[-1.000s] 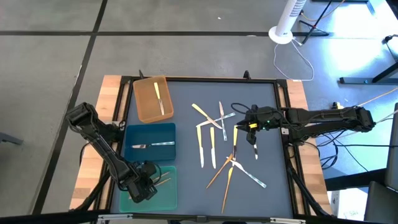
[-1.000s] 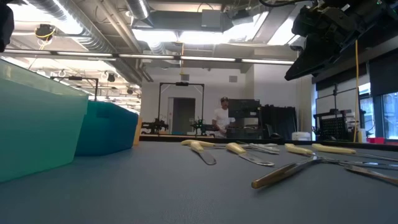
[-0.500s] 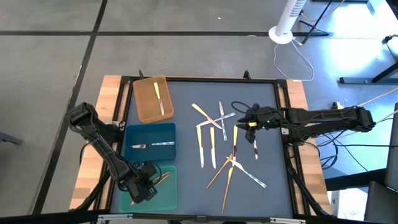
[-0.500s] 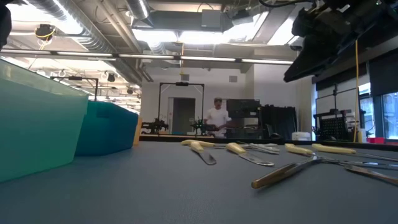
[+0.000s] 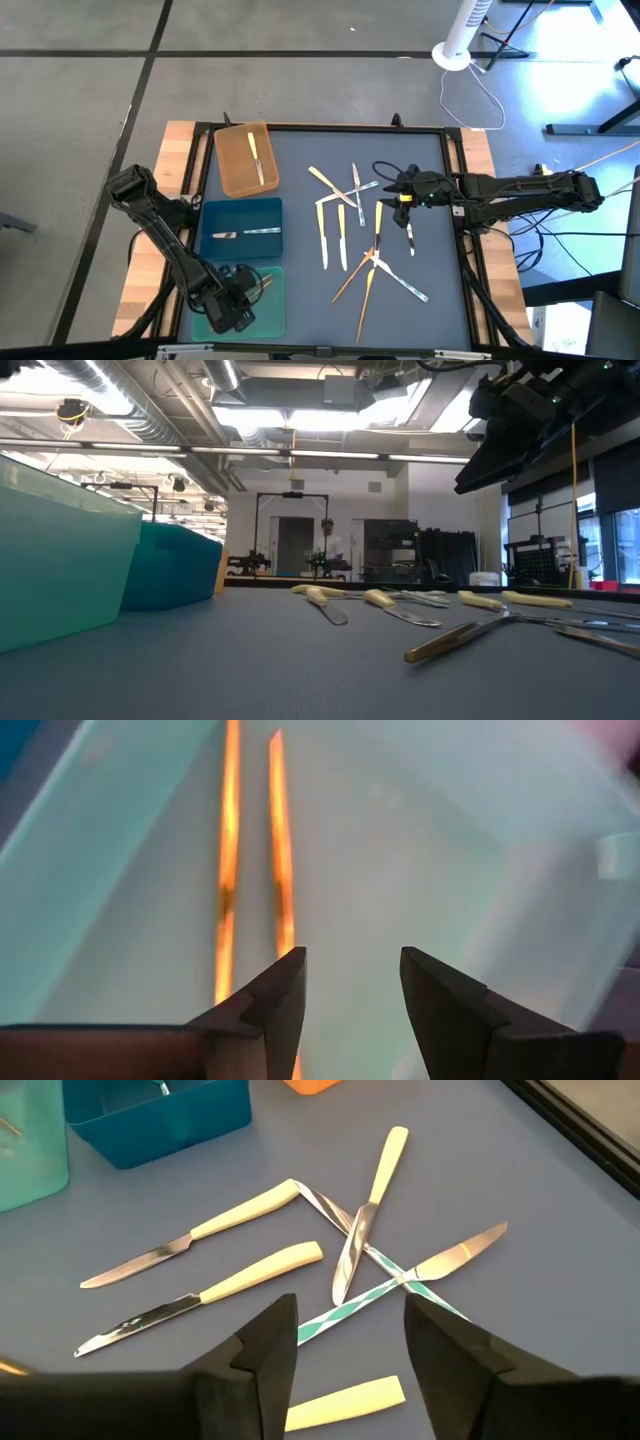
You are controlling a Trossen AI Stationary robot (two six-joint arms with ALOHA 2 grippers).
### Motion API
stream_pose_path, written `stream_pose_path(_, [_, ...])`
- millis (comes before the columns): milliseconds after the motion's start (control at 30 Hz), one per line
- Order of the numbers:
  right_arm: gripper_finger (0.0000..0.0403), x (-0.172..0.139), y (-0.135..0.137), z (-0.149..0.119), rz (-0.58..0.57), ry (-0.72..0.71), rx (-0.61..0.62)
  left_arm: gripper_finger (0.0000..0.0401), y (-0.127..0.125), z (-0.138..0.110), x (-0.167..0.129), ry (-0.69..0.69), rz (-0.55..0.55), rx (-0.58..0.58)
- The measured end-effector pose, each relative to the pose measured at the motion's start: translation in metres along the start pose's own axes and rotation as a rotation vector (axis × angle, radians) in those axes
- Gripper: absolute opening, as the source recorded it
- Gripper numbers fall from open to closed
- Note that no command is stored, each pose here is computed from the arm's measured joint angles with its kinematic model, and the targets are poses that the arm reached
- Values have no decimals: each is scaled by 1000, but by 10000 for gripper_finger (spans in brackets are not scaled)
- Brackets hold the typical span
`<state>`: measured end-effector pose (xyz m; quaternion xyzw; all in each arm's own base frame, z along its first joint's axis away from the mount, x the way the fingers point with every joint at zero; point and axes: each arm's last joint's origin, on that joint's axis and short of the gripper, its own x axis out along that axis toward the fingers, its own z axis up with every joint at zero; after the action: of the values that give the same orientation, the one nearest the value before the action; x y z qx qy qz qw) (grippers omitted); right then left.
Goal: Sort silverware by color (type)
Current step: Put the yellow knife into the orange bin
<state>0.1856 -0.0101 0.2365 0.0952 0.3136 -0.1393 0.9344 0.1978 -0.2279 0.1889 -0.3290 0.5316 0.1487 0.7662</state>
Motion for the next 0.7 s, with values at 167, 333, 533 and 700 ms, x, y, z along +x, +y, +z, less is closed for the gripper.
stream_pose_path(167, [173, 0, 0, 0, 9, 2, -1, 157, -13, 5, -10, -81, -43, 71])
stream_pose_path(333, [173, 0, 0, 0, 9, 3, -1, 157, -22, 9, -17, -164, -67, 128])
stream_pose_path(533, [172, 0, 0, 0, 9, 3, -1, 157, -22, 23, -16, -220, -49, 171])
stream_pose_path(700, [172, 0, 0, 0, 9, 3, 0, 157, -21, 43, -13, -246, -26, 213])
